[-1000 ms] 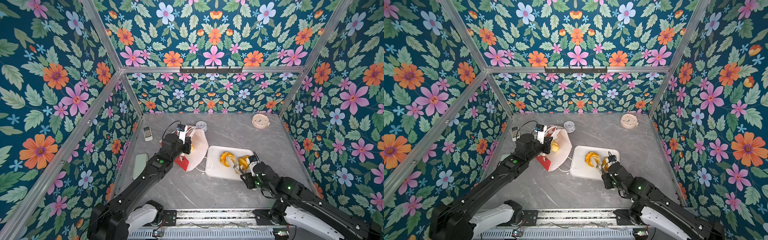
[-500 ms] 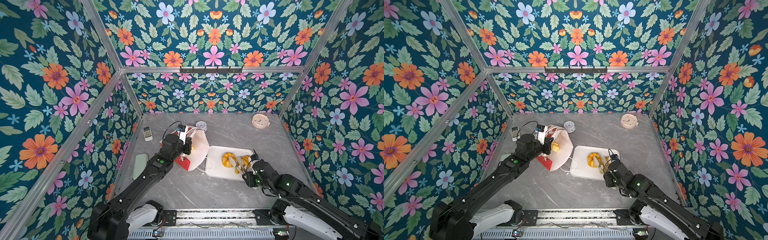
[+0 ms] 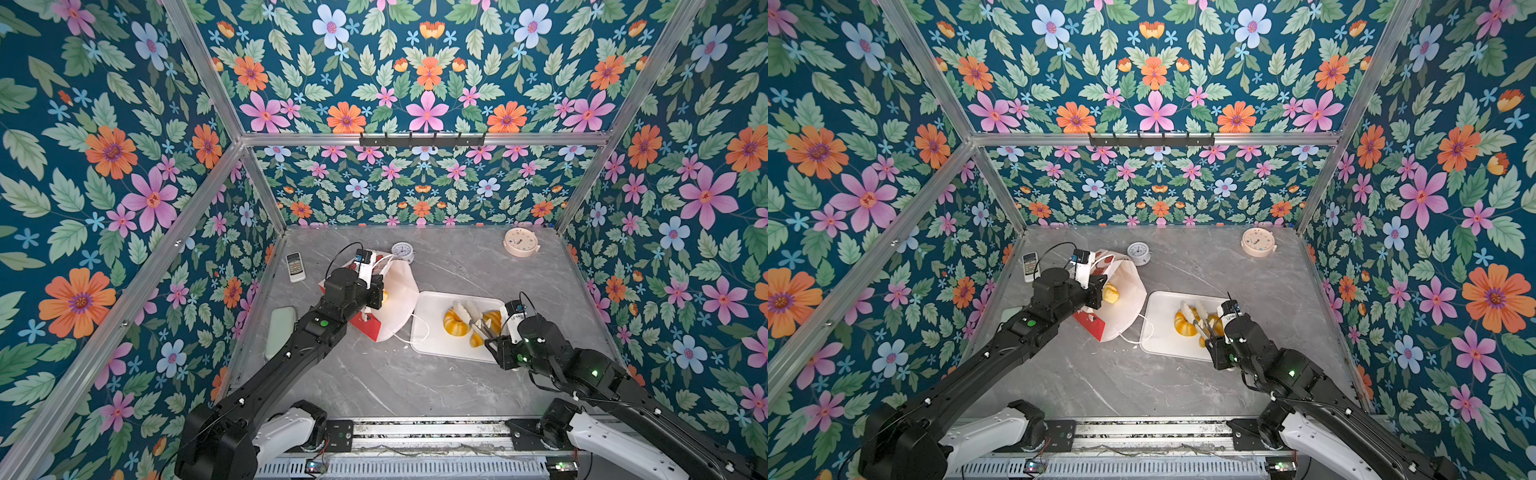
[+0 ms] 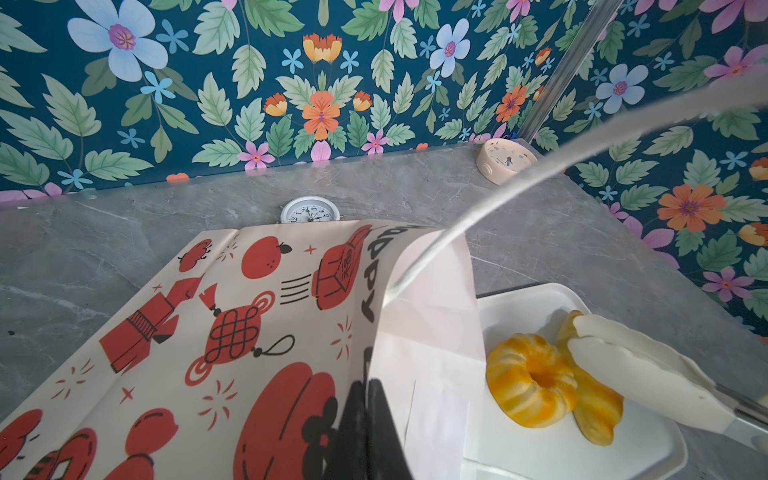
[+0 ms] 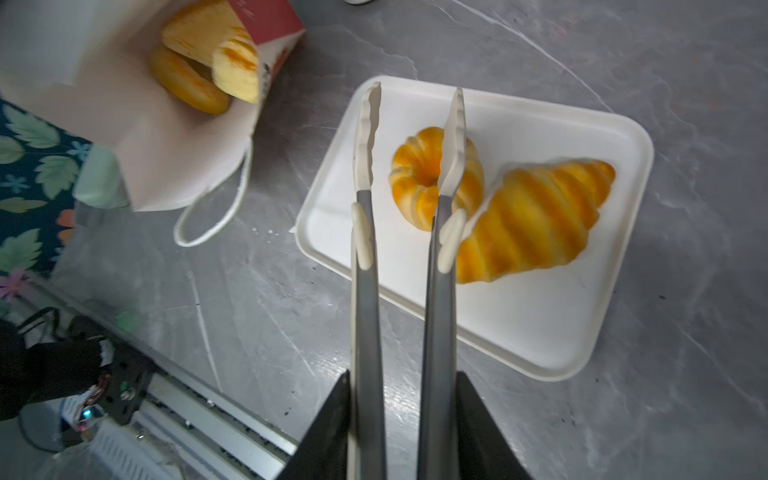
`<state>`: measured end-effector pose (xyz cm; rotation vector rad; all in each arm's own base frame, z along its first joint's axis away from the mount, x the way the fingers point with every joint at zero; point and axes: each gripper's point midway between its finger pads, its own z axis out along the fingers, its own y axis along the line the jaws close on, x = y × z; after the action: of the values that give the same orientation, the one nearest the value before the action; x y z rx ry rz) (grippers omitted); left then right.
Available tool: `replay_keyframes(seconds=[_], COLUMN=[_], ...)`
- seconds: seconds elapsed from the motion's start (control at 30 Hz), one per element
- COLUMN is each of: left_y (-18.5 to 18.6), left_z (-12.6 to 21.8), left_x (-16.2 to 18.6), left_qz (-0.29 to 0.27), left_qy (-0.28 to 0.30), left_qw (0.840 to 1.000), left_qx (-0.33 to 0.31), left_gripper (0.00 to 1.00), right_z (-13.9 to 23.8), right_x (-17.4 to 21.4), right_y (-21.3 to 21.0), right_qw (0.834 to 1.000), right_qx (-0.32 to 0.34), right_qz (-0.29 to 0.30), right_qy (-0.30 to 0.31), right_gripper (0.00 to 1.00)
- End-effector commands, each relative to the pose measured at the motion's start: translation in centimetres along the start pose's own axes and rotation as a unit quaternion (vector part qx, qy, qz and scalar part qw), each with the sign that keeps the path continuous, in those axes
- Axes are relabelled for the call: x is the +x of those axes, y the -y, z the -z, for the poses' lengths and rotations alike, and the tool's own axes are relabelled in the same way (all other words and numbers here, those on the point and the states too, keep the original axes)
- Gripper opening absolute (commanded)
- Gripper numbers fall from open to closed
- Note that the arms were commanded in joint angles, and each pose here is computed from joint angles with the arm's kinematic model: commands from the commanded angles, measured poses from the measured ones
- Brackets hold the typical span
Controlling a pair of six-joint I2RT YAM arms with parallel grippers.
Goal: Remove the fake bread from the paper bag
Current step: 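Move the open tongs back into the bag toward the pale bun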
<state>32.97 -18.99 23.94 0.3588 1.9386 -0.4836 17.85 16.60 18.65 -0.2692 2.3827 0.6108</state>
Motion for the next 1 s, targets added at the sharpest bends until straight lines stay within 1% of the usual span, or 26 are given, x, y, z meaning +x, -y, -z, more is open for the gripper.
replay_keyframes(seconds=[0.0, 0.03, 0.1, 0.2, 0.3, 0.4, 0.57, 0.73, 0.97], left_y=[0.3, 0.3, 0.4, 0.5, 0.6, 0.8, 1.0, 1.0, 1.2], left_z=[-0.1, -0.1, -0.1, 0.1, 0.3, 0.5, 0.5, 0.6, 0.4], left_x=[-0.8, -0.8, -0.7, -0.9, -1.2, -1.2, -1.0, -0.9, -0.9], left_qz=[-0.003, -0.003, -0.002, -0.002, -0.005, -0.005, -0.005, -0.005, -0.006], left_qy=[0.013, 0.011, 0.011, 0.012, 0.014, 0.015, 0.010, 0.009, 0.007], left_qw=[1.000, 1.000, 1.000, 1.000, 1.000, 1.000, 1.000, 1.000, 0.999], left_qx=[0.007, 0.008, 0.010, 0.012, 0.014, 0.018, 0.025, 0.027, 0.033], left_gripper=[0.00, 0.00, 0.00, 0.00, 0.00, 0.00, 0.00, 0.00, 0.00], right_z=[0.4, 0.5, 0.3, -0.8, -3.2, -5.4, -8.3, -10.3, -12.3], right_x=[-2.6, -3.1, -3.7, -3.5, -3.0, -3.4, -5.2, -6.7, -7.3], right_y=[-4.9, -6.0, -8.3, -11.2, -11.8, -12.2, -12.5, -12.5, -11.9], right_qw=[0.994, 0.992, 0.986, 0.975, 0.969, 0.962, 0.957, 0.958, 0.958], right_qx=[-0.100, -0.113, -0.127, -0.140, -0.127, -0.114, -0.086, -0.074, -0.055], right_qz=[0.037, 0.052, 0.101, 0.172, 0.213, 0.247, 0.278, 0.278, 0.282], right_qy=[0.021, 0.024, 0.027, 0.007, -0.019, -0.019, -0.013, -0.005, -0.010], right_gripper=[0.35, 0.35, 0.34, 0.34, 0.33, 0.33, 0.35, 0.39, 0.41])
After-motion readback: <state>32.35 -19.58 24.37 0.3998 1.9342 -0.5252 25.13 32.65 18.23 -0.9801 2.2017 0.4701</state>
